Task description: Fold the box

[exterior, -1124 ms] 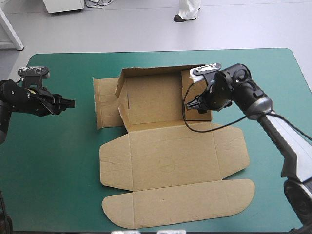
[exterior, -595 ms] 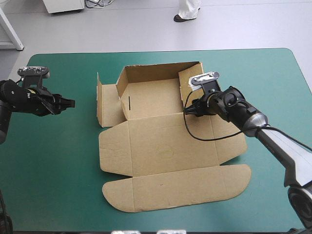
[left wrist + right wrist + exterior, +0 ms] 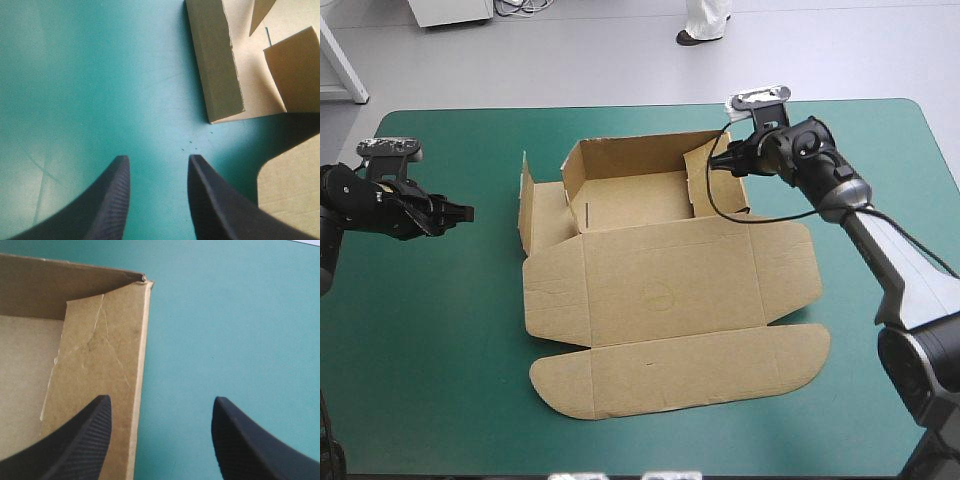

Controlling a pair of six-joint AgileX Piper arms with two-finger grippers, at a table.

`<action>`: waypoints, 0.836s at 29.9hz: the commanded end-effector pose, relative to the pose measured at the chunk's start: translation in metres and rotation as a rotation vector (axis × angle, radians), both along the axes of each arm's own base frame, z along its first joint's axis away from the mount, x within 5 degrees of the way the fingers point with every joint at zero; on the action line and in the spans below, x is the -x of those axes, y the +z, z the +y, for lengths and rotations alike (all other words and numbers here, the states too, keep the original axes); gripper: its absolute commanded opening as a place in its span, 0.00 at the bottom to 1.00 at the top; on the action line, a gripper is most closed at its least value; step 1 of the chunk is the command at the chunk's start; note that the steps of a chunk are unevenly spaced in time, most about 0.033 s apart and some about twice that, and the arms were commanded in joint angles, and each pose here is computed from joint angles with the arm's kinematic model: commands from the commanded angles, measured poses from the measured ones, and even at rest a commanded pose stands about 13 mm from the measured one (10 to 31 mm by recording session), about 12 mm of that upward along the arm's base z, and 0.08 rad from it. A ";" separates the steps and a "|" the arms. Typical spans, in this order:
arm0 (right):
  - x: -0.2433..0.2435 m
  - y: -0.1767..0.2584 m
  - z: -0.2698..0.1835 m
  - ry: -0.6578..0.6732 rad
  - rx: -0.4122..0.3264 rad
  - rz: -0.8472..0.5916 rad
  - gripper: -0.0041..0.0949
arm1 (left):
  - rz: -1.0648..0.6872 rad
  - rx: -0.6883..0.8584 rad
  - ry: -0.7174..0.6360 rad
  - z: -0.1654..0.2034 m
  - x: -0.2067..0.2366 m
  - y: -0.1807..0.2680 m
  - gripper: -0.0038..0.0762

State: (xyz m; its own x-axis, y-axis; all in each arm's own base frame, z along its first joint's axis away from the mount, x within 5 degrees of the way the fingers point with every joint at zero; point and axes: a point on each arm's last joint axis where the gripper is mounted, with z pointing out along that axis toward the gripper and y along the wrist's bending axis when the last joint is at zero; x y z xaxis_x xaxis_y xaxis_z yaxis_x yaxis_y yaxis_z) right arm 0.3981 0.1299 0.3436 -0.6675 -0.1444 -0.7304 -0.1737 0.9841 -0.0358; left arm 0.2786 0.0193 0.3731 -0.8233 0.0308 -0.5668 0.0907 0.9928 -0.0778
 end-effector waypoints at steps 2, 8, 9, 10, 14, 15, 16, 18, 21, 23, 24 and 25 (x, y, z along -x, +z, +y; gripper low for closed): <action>-0.012 0.035 -0.002 0.051 -0.011 -0.024 0.60 | -0.083 0.014 0.002 -0.003 0.004 0.017 0.39; -0.036 0.013 0.005 0.044 0.025 0.089 0.60 | -0.087 0.014 0.003 -0.003 0.004 0.017 0.39; -0.040 0.007 0.006 0.043 0.030 0.105 0.60 | -0.087 0.014 0.003 -0.003 0.004 0.017 0.39; -0.043 0.001 0.008 0.044 0.030 0.119 0.60 | -0.087 0.012 0.003 -0.002 0.004 0.017 0.39; -0.051 -0.020 0.013 0.048 0.019 0.173 0.60 | -0.093 0.009 0.005 -0.002 0.003 0.017 0.39; -0.053 -0.026 0.014 0.049 0.016 0.188 0.60 | -0.095 0.009 0.005 -0.002 0.003 0.017 0.39; -0.055 -0.031 0.015 0.050 0.011 0.205 0.59 | -0.097 0.009 0.006 -0.002 0.003 0.017 0.39; -0.057 -0.040 0.017 0.052 0.005 0.233 0.56 | -0.100 0.008 0.006 -0.002 0.003 0.018 0.39; -0.059 -0.050 0.020 0.066 -0.003 0.268 0.49 | -0.110 -0.009 -0.015 -0.002 0.002 0.018 0.39; -0.059 -0.052 0.020 0.066 -0.002 0.274 0.40 | -0.126 -0.027 -0.032 -0.002 0.001 0.019 0.39; -0.059 -0.052 0.020 0.066 0.000 0.273 0.34 | -0.134 -0.033 -0.035 -0.001 0.001 0.019 0.39; -0.059 -0.052 0.020 0.066 0.000 0.273 0.28 | -0.148 -0.043 -0.042 -0.001 0.000 0.020 0.39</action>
State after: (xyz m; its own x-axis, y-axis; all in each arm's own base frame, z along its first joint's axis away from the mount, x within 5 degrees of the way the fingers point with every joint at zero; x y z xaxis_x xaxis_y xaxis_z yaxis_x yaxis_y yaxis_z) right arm 0.4606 0.1553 0.2555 -0.8777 -0.1994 -0.4357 -0.2338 0.9719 0.0262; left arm 0.2802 0.0197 0.3742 -0.8063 0.0741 -0.5869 0.1249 0.9911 -0.0465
